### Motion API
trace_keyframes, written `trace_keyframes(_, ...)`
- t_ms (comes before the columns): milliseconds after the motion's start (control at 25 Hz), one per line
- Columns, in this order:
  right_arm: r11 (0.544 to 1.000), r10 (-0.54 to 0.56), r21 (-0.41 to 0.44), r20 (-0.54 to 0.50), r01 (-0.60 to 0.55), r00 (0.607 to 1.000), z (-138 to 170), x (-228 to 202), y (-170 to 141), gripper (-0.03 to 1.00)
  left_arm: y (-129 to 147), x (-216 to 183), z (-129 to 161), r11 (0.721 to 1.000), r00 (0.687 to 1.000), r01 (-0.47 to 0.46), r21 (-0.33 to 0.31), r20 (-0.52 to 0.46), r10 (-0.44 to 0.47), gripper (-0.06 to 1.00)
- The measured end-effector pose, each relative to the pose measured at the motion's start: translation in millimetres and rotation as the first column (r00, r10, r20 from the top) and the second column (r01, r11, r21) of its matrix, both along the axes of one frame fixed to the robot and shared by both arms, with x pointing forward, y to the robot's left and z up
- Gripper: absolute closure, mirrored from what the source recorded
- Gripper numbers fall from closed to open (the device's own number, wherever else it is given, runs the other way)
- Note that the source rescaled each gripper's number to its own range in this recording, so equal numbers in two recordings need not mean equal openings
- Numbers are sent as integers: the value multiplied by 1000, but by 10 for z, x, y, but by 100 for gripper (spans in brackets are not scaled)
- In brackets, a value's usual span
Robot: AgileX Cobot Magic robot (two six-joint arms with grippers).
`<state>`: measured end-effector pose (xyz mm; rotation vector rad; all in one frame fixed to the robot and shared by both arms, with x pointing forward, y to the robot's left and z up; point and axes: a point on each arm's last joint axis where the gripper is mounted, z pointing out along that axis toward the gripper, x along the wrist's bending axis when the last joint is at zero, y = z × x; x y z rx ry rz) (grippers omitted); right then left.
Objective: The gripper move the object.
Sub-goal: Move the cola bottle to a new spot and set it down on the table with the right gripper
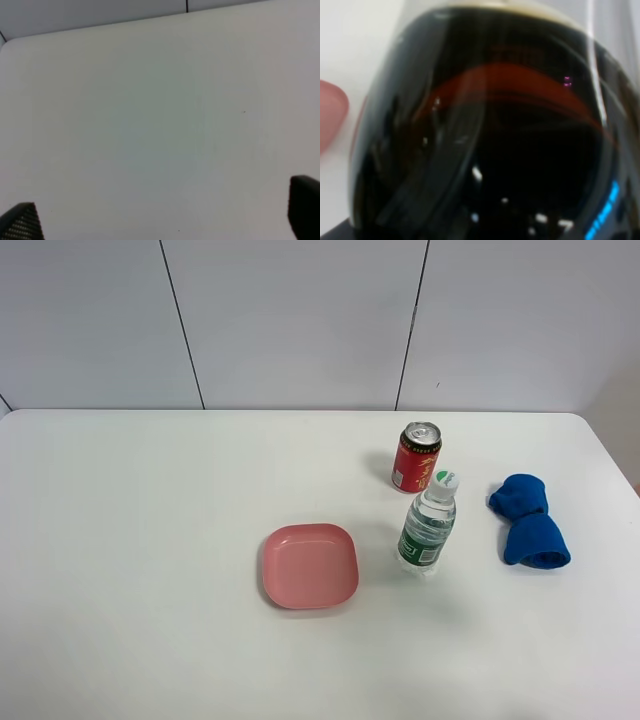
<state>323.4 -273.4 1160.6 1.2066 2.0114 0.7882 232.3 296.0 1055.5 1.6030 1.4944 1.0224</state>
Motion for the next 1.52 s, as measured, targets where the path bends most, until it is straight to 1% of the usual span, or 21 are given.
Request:
trace_keyframes(280, 1000, 20, -6, 108, -19, 994, -321, -167, -154, 97, 0, 0, 0, 1000, 1000, 0, 0, 0, 0, -6)
trace_keyframes(400, 999, 33, -27, 126, -30, 991, -489, -172, -165, 97, 0, 0, 0, 1000, 1000, 0, 0, 0, 0, -6)
trace_keyframes(520, 998, 39, -53, 119, -33, 992, -668, -132, -143, 97, 0, 0, 0, 1000, 1000, 0, 0, 0, 0, -6)
trace_keyframes(600, 999, 27, -32, 113, -23, 993, -768, -104, -118, 97, 0, 0, 0, 1000, 1000, 0, 0, 0, 0, -6)
trace_keyframes(640, 1000, 13, 1, 114, -13, 993, -801, -93, -103, 97, 0, 0, 0, 1000, 1000, 0, 0, 0, 0, -6)
trace_keyframes(800, 989, -63, 138, 121, 46, 991, -861, -56, -72, 97, 0, 0, 0, 1000, 1000, 0, 0, 0, 0, -6)
trace_keyframes(840, 986, -80, 159, 126, 60, 989, -869, -47, -72, 97, 0, 0, 0, 1000, 1000, 0, 0, 0, 0, -6)
trace_keyframes(920, 982, -105, 174, 140, 80, 985, -873, -34, -81, 97, 0, 0, 0, 1000, 1000, 0, 0, 0, 0, -6)
trace_keyframes(1040, 980, -116, 180, 162, 87, 980, -856, -22, -88, 97, 0, 0, 0, 1000, 1000, 0, 0, 0, 0, -6)
trace_keyframes(1160, 983, -97, 175, 185, 64, 978, -840, -11, -72, 97, 0, 0, 0, 1000, 1000, 0, 0, 0, 0, -6)
trace_keyframes(1280, 989, -49, 148, 209, 18, 977, -827, 7, -35, 97, 0, 0, 0, 1000, 1000, 0, 0, 0, 0, -6)
trace_keyframes(1520, 990, 43, 120, 218, -71, 975, -829, 85, 67, 97, 0, 0, 0, 1000, 1000, 0, 0, 0, 0, -6)
